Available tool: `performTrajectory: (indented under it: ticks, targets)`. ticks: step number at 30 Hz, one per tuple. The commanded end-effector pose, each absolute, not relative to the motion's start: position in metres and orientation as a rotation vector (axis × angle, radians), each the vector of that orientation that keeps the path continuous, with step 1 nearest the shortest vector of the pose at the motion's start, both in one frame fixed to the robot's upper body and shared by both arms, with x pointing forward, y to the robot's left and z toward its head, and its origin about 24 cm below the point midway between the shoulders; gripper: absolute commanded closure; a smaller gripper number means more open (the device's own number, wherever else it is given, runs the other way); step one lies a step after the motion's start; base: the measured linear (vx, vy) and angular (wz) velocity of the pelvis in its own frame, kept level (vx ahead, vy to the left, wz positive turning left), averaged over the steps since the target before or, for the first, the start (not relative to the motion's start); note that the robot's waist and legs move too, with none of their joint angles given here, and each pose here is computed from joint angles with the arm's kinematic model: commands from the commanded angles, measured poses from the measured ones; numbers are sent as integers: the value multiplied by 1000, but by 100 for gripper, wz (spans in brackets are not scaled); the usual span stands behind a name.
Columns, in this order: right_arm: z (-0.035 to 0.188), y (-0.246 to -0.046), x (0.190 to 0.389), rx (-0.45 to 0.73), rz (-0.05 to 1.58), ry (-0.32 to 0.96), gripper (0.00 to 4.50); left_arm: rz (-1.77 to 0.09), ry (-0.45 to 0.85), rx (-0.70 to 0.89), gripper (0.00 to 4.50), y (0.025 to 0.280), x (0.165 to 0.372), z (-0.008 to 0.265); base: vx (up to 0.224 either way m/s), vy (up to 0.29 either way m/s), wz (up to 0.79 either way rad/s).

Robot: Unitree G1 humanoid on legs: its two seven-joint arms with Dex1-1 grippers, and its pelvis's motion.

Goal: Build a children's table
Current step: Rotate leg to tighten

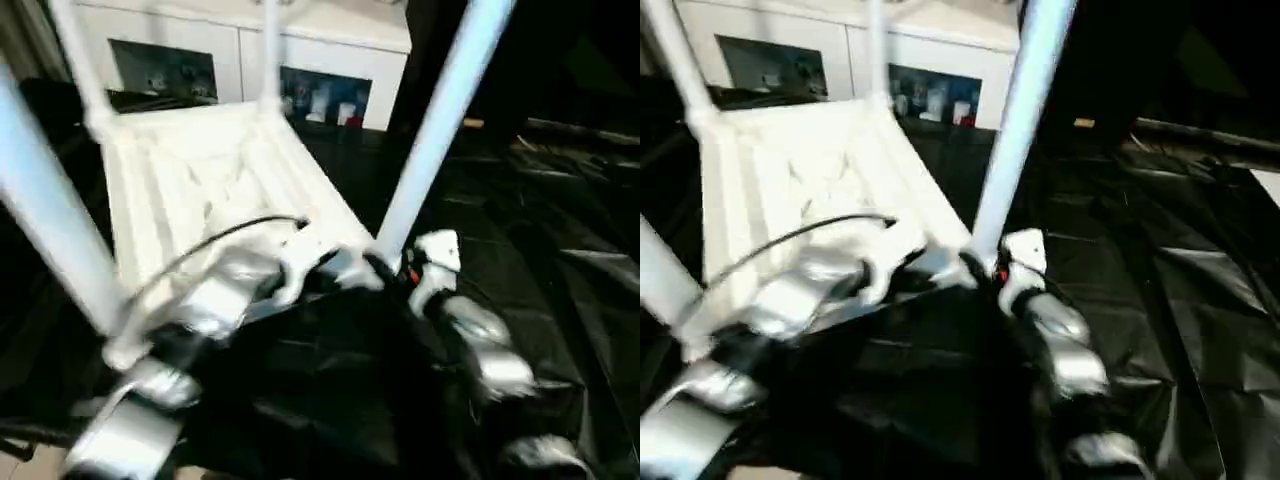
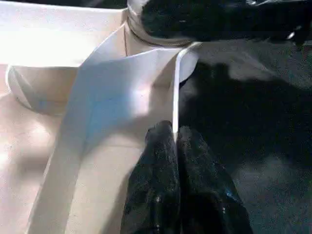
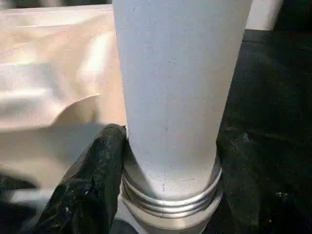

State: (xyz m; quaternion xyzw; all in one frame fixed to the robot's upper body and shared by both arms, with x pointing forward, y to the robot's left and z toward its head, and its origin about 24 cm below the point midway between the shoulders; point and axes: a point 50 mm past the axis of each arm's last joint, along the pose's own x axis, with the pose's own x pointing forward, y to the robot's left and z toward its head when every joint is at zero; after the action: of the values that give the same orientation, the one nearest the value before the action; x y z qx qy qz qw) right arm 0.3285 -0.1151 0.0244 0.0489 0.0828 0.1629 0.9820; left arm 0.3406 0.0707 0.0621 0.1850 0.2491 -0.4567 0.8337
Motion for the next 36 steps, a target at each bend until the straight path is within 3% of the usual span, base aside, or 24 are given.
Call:
performTrajectory:
  ticks: [1,5,6,10,14,16,25,30,36]
  targets:
    - [1,-109,321,70,269,286,201,-914,581,417,450,71,340,47,0,0,0]
    - [8,-94,322,32,357,245,201,-942,592,454,450,66,338,44,0,0,0]
    - [9,-92,322,22,379,236,167,-947,593,460,450,66,338,44,0,0,0]
    - [18,-97,317,53,536,179,109,-1003,612,511,450,75,334,41,0,0,0]
    - [24,-107,314,30,648,172,88,-1068,630,520,450,82,329,41,0,0,0]
    - [28,-125,307,-24,775,171,88,-1180,656,524,450,92,319,42,0,0,0]
    - [42,-151,295,-28,954,168,88,-1368,704,510,450,118,299,51,0,0,0]
    - [43,-153,290,-44,1014,189,88,-1400,696,522,450,125,295,56,0,0,0]
    - [39,-149,286,-51,1079,225,137,-1396,715,517,450,133,291,59,0,0,0]
